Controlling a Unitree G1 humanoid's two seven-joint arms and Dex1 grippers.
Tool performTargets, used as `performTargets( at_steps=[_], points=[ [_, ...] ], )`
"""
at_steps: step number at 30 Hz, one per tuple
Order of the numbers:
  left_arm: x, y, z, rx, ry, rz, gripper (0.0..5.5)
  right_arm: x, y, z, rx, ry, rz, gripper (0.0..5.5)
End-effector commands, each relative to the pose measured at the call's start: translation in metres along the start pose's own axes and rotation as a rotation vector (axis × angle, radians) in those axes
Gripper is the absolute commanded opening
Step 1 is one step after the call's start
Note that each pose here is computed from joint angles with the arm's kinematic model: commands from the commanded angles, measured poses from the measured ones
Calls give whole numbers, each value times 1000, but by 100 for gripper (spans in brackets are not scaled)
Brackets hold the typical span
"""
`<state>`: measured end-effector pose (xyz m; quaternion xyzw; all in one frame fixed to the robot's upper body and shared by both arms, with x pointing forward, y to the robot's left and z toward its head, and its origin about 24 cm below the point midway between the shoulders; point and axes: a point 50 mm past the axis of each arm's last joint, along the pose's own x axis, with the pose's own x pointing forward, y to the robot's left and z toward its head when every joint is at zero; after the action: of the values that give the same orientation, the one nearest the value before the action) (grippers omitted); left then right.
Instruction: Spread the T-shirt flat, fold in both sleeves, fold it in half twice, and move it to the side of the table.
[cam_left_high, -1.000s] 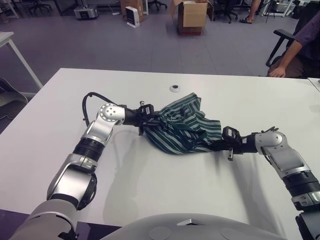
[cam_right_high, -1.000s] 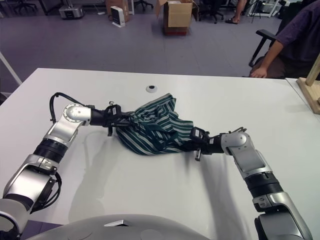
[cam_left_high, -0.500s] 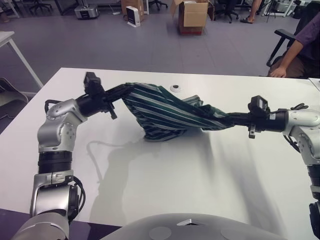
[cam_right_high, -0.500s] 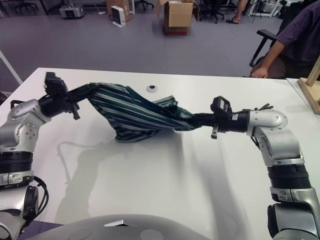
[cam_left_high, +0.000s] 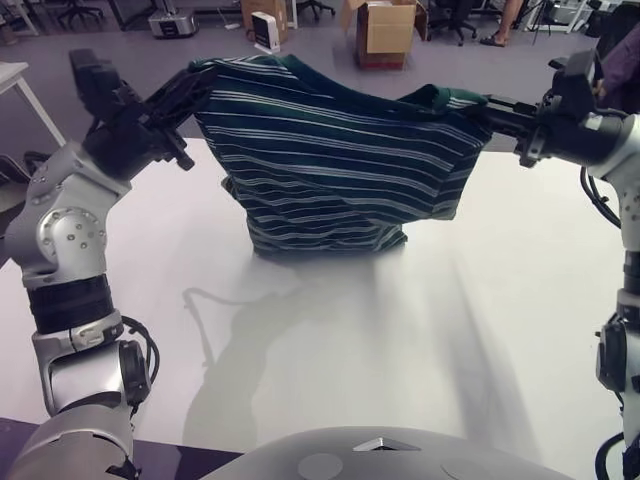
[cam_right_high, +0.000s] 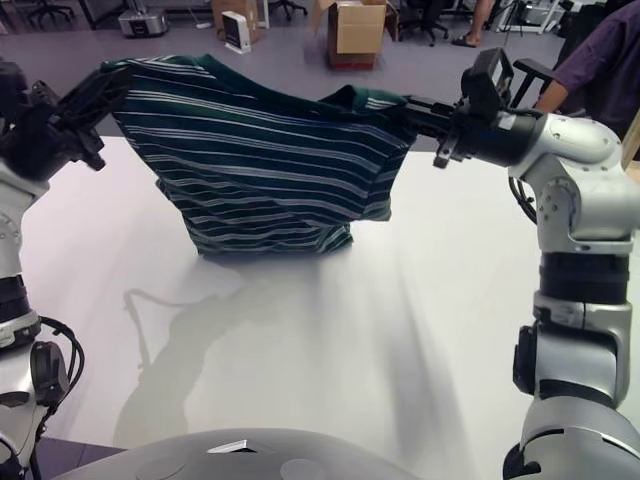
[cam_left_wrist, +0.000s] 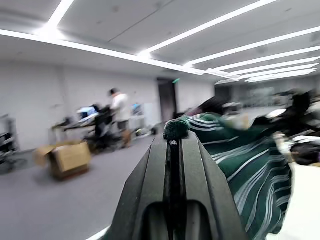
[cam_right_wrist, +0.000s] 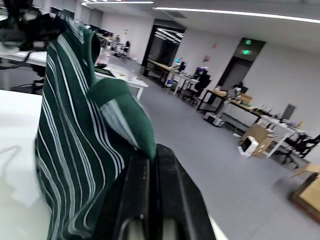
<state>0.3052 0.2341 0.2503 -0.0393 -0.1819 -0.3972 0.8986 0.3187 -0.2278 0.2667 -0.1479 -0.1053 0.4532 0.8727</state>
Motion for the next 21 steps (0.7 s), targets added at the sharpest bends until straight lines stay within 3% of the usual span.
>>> performTargets(
  at_steps=[1,7,11,14,17,21],
  points=[
    [23,5,25,107,-61,23,2,11,-16,23,-74,-78,-48,0],
    [47,12,47,226,-128,85,2,24,-31,37,-135,-130,-95,0],
    [38,10,44,212,-141,73,2,20,-36,39,-126,-161,-121,0],
    [25,-1,28,207,-58,0,2,6,-18,17,-107,-55,31,0],
    [-4,-30,-6,157,108,-146,2,-16,18,-18,-44,137,243,0],
    [-50,-103,-62,-52,339,-352,2,-41,66,-64,65,346,391,0]
  ],
)
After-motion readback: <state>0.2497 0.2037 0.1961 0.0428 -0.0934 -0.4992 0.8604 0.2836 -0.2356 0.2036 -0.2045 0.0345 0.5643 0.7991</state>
